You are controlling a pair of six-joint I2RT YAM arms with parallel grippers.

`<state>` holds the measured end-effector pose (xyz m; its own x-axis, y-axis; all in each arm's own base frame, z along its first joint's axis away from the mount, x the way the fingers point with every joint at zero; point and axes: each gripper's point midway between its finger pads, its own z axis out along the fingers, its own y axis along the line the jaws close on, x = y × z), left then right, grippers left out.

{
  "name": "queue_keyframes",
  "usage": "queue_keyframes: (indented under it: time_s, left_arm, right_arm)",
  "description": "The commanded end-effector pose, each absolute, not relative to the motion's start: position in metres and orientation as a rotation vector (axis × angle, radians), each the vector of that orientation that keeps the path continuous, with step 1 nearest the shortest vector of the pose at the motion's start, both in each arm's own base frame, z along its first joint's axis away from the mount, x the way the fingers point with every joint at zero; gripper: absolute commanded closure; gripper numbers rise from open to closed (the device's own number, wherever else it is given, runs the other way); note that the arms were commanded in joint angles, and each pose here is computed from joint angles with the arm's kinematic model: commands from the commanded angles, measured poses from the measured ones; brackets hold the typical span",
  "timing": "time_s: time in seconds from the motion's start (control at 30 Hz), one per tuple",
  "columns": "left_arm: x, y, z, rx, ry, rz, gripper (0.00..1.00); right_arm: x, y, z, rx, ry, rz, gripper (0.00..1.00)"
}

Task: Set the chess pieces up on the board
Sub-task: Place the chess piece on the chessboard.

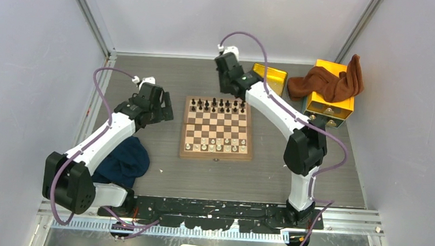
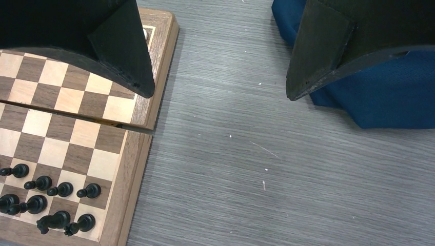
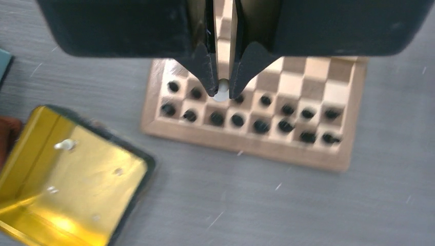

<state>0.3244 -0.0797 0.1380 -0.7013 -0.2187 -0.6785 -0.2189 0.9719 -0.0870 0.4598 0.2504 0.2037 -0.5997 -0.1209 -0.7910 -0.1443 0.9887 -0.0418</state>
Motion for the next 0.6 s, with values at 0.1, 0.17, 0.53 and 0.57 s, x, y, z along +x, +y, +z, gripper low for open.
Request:
queue_keyframes:
  time_s: [0.1,0.17,0.53,0.57]
  left_arm:
    - [0.321,-0.078,0.153,-0.336,2.309,-0.043,0.0]
    - [0.319,-0.077,0.152,-0.341,2.308,-0.045,0.01]
    - [0.311,-0.073,0.154,-0.362,2.293,-0.051,0.01]
    - [0.31,-0.073,0.154,-0.363,2.294,-0.05,0.01]
  right_arm:
    - [0.373,0.315,0.21,-0.355,2.242,0.149,0.99]
    - [0.355,0.331,0.202,-0.41,2.255,0.164,0.99]
    - [0.296,0.368,0.159,-0.562,2.336,0.28,0.99]
    - [0.293,0.369,0.155,-0.561,2.336,0.305,0.99]
